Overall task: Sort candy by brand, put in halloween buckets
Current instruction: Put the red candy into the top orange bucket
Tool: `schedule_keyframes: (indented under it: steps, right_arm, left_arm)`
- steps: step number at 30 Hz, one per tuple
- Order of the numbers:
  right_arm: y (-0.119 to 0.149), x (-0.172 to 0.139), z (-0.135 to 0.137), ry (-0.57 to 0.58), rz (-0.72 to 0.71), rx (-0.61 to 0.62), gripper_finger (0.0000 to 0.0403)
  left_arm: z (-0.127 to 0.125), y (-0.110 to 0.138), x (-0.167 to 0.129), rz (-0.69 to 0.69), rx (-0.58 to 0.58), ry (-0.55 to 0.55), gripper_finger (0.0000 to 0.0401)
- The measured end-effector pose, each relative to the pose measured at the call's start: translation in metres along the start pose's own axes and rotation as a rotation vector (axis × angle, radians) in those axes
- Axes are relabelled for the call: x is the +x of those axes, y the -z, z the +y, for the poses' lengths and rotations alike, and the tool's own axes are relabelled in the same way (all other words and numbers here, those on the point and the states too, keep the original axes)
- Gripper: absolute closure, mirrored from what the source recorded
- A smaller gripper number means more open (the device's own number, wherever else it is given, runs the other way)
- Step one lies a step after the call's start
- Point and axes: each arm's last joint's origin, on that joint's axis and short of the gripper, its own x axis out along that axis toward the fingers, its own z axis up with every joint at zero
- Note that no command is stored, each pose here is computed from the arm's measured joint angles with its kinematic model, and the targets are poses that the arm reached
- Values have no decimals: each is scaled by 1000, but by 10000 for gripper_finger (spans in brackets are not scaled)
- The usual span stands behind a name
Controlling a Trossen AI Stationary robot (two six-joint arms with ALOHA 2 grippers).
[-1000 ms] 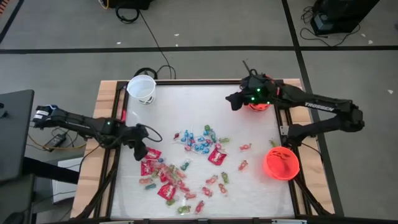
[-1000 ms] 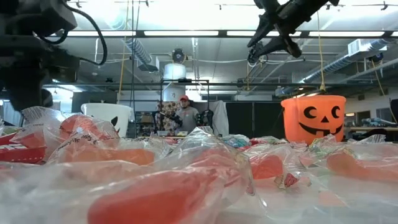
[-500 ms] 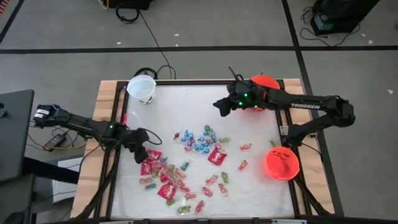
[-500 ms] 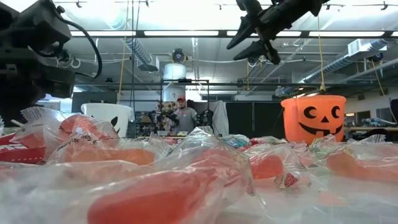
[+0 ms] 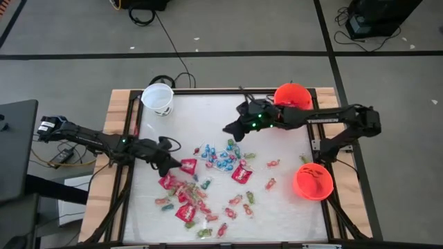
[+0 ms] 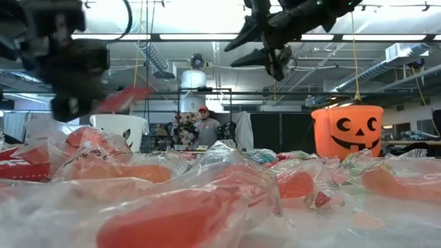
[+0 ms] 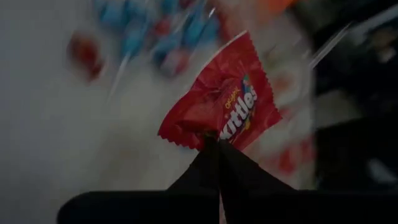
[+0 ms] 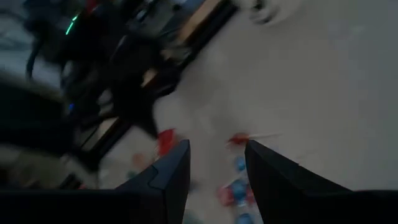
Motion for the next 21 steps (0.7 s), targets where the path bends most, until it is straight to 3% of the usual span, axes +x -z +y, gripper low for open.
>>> schedule_keyframes:
  steps: [4,11,16,21]
  right_arm:
    - [9,17,8,-89,22,38,232]
    - [17,39,17,-212,-1,173,186]
    - [27,55,14,-212,15,199,167]
    - [29,62,9,-186,10,226,180]
  left_arm:
    - [-6,-9,-1,-157,-2,12,399]
    - [-4,-14,-2,-318,-27,-100,400]
    - [-6,-18,-3,-382,-37,-93,400]
    - [-11,-22,-4,-423,-21,-44,400]
